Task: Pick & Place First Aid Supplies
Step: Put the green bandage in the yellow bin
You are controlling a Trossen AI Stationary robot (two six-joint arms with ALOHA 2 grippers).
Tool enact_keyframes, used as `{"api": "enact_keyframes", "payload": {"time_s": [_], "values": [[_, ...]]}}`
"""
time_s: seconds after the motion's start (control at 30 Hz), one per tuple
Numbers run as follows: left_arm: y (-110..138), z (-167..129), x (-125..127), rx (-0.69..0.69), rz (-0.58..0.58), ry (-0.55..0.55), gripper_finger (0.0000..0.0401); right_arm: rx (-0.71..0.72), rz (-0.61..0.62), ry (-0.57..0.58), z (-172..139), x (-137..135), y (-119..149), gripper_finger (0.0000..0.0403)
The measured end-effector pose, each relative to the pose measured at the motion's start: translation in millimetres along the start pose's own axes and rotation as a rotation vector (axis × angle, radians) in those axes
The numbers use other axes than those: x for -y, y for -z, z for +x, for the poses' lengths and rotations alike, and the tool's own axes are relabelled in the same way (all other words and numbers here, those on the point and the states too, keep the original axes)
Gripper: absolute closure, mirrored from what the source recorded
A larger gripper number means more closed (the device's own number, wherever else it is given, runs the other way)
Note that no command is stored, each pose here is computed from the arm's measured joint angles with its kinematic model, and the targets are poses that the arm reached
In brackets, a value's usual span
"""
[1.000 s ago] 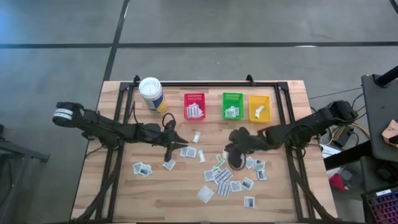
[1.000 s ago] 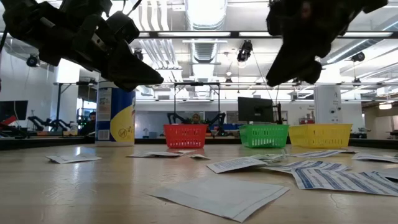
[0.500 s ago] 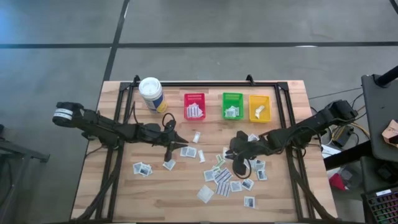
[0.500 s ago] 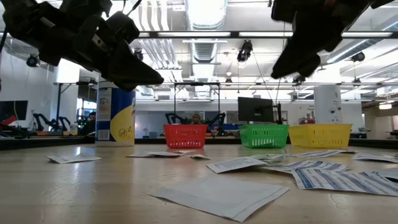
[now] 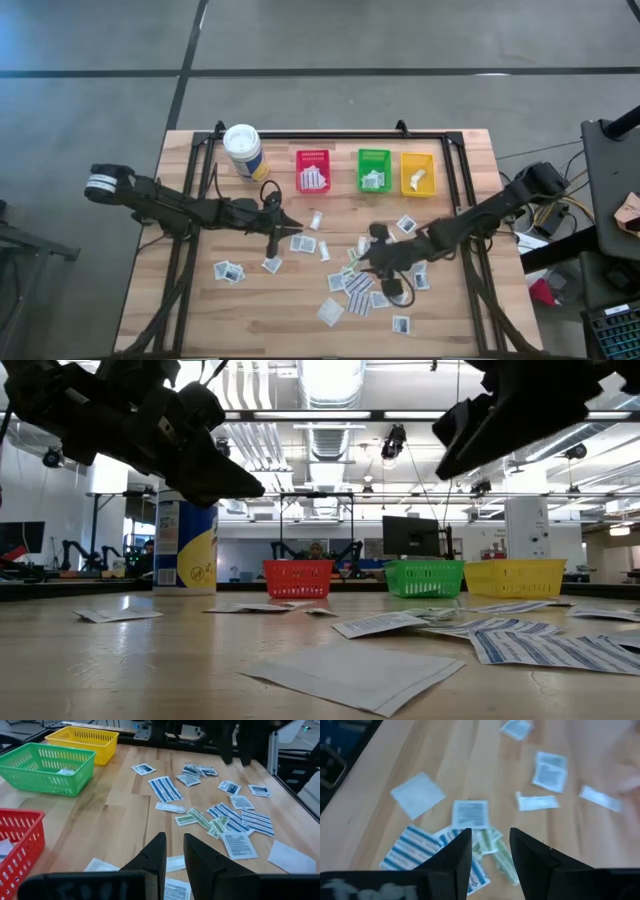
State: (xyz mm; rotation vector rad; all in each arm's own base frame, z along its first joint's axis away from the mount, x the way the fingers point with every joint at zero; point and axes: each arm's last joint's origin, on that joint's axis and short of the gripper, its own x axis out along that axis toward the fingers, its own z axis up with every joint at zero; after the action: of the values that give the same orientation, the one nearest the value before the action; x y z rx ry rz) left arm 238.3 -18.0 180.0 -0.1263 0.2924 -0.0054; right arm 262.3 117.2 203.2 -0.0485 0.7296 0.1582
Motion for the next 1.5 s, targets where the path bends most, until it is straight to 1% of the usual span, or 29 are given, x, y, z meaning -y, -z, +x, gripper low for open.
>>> {"api": "enact_keyframes", "payload": {"time_s": [0.13,0.27,0.33,0.57,0.73,0.9,1.33,1.5], "values": [[0,0,0,0.0,-0.005,-0.002,0.0337,-0.06,-0.1,-0.03,17,-7,-2,0.0281],[0,0,0,0.001,-0.006,-0.007,0.0337,-0.154,-0.203,-0.025,29,-10,-4,0.0288],[0,0,0,-0.001,-0.006,-0.007,0.0337,-0.207,-0.232,-0.023,35,-11,-4,0.0291],[1,0,0,-0.009,-0.006,-0.009,0.0337,-0.32,-0.338,-0.03,57,-18,-9,0.0291],[1,0,0,-0.009,-0.005,-0.01,0.0337,-0.42,-0.364,-0.025,71,-21,-14,0.0287],[1,0,-1,-0.009,-0.003,-0.014,0.0337,-0.475,-0.409,-0.031,85,-24,-15,0.029],[2,0,-1,-0.015,0.017,-0.021,0.0337,-0.542,-0.422,-0.037,100,-26,-4,0.0299],[2,0,-1,-0.014,0.017,-0.022,0.0337,-0.554,-0.421,-0.035,101,-26,-2,0.031]]}}
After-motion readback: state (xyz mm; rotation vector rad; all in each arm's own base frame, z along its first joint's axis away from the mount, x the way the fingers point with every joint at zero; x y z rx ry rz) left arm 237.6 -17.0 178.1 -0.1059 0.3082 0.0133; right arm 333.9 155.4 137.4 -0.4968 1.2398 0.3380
